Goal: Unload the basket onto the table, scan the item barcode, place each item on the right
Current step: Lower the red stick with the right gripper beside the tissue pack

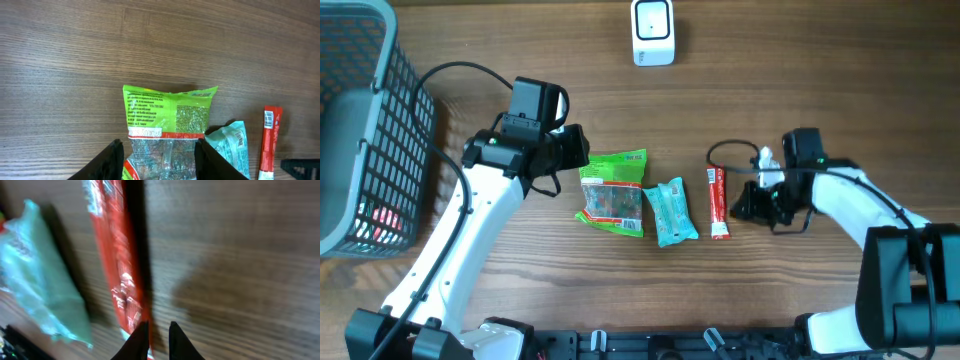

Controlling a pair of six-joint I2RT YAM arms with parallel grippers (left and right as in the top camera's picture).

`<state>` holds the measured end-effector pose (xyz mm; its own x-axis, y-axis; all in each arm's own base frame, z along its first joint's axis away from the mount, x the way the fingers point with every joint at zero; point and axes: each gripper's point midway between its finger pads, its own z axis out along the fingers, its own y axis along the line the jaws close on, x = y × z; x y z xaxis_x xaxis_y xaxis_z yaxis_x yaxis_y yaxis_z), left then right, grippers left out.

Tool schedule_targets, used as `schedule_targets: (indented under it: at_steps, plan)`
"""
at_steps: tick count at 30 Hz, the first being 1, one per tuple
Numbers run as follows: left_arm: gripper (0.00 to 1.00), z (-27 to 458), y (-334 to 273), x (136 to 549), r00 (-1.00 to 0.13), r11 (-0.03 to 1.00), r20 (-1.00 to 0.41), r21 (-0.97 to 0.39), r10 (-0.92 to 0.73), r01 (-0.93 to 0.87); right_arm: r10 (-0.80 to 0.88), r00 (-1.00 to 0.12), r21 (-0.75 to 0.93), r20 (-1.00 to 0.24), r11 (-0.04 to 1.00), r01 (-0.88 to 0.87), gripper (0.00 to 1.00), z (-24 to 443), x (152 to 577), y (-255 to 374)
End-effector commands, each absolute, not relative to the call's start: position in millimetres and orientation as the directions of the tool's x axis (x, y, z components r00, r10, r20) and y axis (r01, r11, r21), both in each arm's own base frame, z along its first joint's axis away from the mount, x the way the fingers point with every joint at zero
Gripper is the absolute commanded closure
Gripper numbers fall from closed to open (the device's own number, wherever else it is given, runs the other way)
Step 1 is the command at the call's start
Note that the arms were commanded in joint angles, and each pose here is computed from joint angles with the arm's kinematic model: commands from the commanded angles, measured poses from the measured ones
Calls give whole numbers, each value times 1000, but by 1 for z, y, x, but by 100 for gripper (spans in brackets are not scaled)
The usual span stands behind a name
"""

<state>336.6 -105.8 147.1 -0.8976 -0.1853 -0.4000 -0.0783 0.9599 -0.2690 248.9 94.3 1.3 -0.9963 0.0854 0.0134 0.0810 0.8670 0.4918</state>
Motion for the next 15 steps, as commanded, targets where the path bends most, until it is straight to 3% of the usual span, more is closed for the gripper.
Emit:
schedule_targets:
  at_steps: [1,7,11,15]
  plan:
    - [57,141,-96,340,-895,974,-411,-206,-174,-95,99,-994,507,46,855,108,85,-10,236,105]
    - [55,135,-89,336,-903,979,-394,-169,-173,-114,21,-998,522,-56,853,-12,84,-7,249,147]
    - [53,135,-76,333,-903,983,-391,-110,-178,-146,69,-988,483,-138,876,-7,84,20,286,120]
    - [52,137,-53,322,-915,974,-334,-83,-227,-211,77,-970,469,-231,882,-42,68,51,321,100]
